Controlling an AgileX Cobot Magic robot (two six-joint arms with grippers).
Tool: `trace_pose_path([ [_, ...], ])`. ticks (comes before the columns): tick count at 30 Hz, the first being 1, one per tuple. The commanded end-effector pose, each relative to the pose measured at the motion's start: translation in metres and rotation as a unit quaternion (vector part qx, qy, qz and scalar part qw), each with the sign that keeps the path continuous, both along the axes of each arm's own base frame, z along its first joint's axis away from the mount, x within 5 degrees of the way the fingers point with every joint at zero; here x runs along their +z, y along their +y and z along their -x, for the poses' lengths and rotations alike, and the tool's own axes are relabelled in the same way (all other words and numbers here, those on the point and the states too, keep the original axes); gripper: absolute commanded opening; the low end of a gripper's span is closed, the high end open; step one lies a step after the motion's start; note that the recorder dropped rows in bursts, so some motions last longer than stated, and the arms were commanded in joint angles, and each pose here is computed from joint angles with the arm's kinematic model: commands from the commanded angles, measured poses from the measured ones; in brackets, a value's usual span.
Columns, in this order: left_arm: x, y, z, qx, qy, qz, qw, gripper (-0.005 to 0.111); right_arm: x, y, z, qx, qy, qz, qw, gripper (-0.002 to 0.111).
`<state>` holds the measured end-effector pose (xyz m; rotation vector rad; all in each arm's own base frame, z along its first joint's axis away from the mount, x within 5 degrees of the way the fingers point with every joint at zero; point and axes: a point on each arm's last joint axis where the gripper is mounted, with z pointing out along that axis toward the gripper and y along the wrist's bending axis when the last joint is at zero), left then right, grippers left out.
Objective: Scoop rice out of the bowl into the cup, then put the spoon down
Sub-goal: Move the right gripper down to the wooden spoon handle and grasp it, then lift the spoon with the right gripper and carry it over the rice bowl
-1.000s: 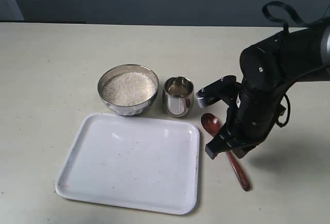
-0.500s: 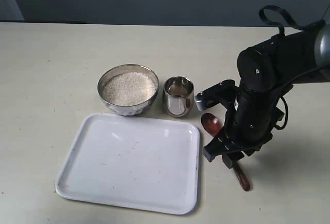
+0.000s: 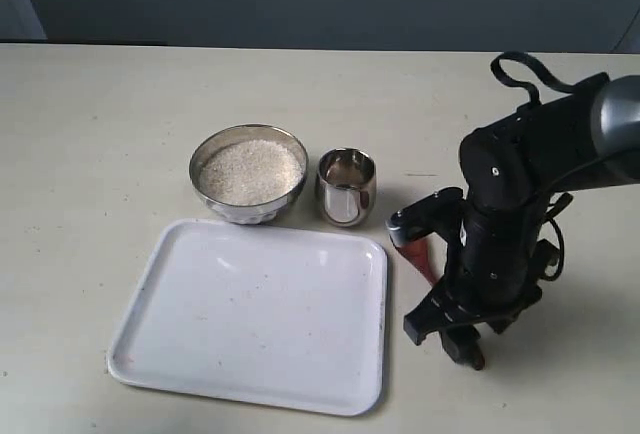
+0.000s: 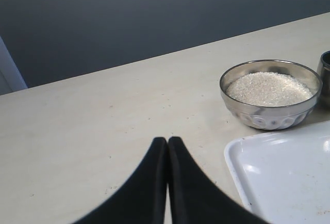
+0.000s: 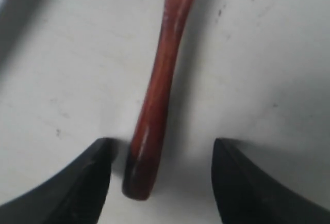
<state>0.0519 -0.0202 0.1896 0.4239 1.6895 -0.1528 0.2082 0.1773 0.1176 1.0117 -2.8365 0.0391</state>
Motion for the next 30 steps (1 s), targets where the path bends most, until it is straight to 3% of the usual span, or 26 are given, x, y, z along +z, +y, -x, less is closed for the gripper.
trace_pose_path([
  [1,0.002,0.000,0.000,-0.001,-0.008,0.008,1.000,0.001,-0.003,0.001,-0.001,-0.003,-0.011,-0.008,1.000,0.055],
  [2,0.002,0.000,0.000,-0.001,-0.008,0.008,1.000,0.001,-0.003,0.001,-0.002,-0.004,-0.013,-0.010,1.000,0.053],
  [4,0.002,0.000,0.000,-0.001,-0.008,0.008,1.000,0.001,-0.003,0.002,-0.002,-0.004,-0.015,-0.011,1.000,0.033],
  [5,0.002,0.000,0.000,-0.001,-0.008,0.008,1.000,0.001,-0.003,0.002,-0.002,-0.007,-0.014,-0.014,1.000,0.011],
  [6,0.002,0.000,0.000,-0.001,-0.008,0.008,1.000,0.001,-0.003,0.002,-0.002,-0.007,-0.014,-0.014,1.000,0.002],
  [10,0.002,0.000,0.000,-0.001,-0.008,0.008,1.000,0.001,-0.002,-0.001,0.002,0.022,0.007,-0.002,1.000,-0.001],
  [14,0.002,0.000,0.000,-0.001,-0.008,0.008,1.000,0.001,0.024,-0.010,0.011,0.067,0.032,0.016,0.997,-0.001],
  [19,0.002,0.000,0.000,-0.001,-0.008,0.008,1.000,0.001,0.080,-0.014,0.008,0.088,-0.021,0.010,0.996,-0.001],
  [25,0.002,0.000,0.000,-0.001,-0.008,0.008,1.000,0.001,0.120,-0.012,-0.007,0.112,-0.089,0.019,0.990,-0.001],
  [30,0.002,0.000,0.000,-0.001,-0.008,0.008,1.000,0.001,0.144,0.006,-0.019,0.221,-0.169,0.059,0.959,-0.001],
])
